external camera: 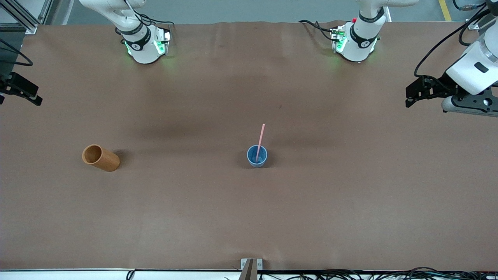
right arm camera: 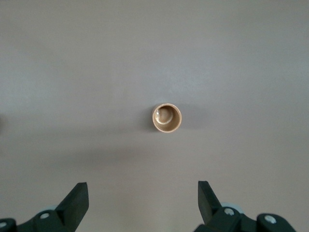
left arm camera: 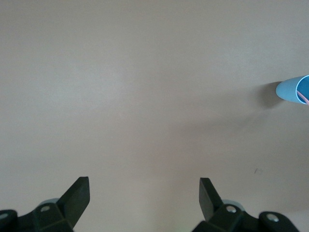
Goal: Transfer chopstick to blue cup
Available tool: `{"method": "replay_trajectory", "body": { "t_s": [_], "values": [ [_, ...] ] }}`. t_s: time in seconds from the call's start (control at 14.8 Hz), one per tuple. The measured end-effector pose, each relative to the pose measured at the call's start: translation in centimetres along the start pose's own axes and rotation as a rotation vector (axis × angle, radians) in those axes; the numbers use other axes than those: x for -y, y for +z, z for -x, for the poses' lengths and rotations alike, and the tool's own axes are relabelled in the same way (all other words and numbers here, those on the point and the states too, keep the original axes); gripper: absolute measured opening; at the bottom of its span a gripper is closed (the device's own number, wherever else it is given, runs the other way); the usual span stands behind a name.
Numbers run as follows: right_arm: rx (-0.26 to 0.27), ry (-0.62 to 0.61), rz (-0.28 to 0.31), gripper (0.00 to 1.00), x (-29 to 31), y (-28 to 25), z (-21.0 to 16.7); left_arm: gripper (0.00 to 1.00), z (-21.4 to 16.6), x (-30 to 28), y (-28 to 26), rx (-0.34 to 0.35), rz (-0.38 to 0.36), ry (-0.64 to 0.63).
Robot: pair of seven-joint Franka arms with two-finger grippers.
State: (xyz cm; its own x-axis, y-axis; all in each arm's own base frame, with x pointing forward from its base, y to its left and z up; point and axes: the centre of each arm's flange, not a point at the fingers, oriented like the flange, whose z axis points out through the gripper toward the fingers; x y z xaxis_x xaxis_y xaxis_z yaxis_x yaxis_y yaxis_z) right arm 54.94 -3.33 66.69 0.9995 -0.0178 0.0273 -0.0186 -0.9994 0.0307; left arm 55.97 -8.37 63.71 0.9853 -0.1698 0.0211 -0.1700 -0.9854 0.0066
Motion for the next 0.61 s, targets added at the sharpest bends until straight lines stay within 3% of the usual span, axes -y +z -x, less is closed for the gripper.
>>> {"method": "replay_trajectory", "body": {
  "t_s": [0.41,0.61],
  "values": [
    [0.010,-0.021,-0.006,1.00,-1.03,0.16,0.13,1.00,0.00,-0.01,0.00,0.000,0.000,0.000],
    [-0.006,-0.037,-0.042,1.00,-0.27,-0.02,-0.04,1.00,0.00,-0.01,0.00,0.000,0.000,0.000]
  ]
}}
